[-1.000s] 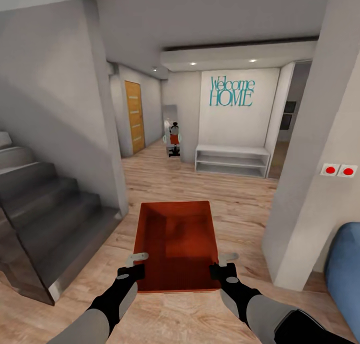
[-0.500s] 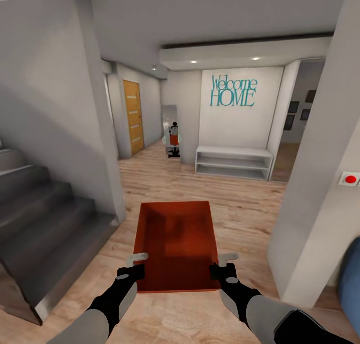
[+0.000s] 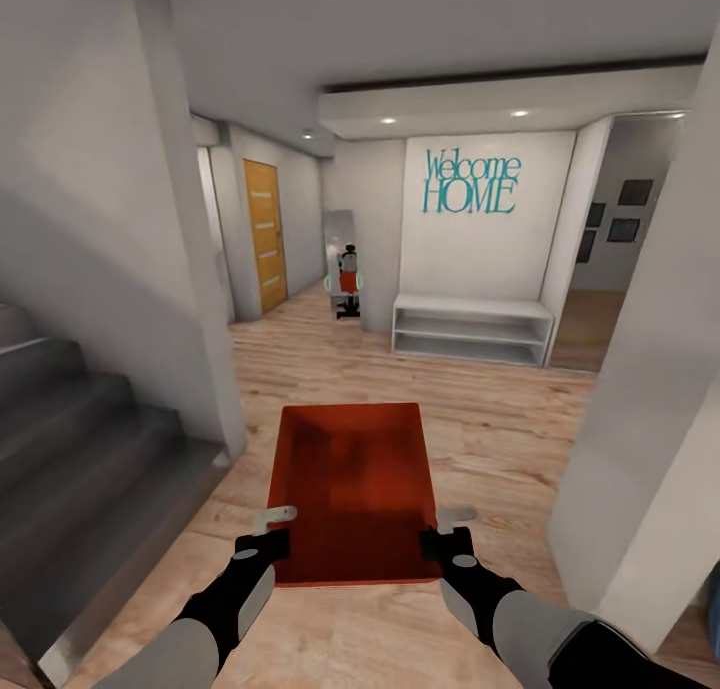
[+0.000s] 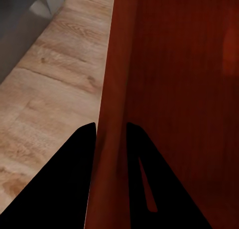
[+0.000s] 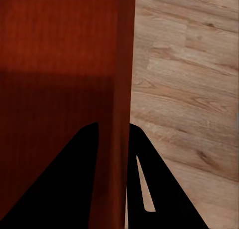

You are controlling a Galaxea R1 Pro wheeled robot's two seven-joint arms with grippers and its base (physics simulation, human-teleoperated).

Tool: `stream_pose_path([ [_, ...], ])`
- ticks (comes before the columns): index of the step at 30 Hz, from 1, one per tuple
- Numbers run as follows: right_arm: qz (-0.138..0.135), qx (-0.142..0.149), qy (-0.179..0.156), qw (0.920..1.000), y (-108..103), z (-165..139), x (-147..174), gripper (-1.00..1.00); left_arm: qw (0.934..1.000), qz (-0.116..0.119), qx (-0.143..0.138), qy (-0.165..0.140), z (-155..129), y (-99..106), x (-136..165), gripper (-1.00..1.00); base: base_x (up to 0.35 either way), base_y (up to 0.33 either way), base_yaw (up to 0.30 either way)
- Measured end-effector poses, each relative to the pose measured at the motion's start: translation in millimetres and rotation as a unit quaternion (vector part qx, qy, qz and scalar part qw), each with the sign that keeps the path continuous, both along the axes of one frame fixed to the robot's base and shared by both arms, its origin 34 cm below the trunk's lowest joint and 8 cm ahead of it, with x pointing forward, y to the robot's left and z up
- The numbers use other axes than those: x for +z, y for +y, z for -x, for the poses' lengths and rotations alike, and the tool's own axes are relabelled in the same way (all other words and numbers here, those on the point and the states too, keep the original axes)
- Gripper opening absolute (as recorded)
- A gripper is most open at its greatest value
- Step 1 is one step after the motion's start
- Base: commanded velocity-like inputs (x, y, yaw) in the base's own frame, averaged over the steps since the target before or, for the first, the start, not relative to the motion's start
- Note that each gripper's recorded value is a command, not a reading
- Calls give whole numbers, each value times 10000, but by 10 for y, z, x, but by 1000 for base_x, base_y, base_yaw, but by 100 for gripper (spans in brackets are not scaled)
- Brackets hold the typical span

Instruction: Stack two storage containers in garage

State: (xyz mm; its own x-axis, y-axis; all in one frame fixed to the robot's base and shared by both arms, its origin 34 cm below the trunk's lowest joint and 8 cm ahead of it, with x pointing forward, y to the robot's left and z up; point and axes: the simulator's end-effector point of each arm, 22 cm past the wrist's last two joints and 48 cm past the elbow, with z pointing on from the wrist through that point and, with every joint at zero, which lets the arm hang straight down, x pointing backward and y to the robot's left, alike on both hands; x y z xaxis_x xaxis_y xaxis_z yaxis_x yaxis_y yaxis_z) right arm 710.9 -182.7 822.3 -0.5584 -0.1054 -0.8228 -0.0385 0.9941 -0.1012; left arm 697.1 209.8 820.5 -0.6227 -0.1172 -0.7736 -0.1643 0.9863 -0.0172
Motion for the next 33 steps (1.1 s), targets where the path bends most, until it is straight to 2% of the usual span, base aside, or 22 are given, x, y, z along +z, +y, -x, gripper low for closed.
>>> stream_pose_path([
  [33,-1,-1,-1,10000,0,0,0,-100,10000,0,-1,0,0,0,0,-100,322,0,0],
])
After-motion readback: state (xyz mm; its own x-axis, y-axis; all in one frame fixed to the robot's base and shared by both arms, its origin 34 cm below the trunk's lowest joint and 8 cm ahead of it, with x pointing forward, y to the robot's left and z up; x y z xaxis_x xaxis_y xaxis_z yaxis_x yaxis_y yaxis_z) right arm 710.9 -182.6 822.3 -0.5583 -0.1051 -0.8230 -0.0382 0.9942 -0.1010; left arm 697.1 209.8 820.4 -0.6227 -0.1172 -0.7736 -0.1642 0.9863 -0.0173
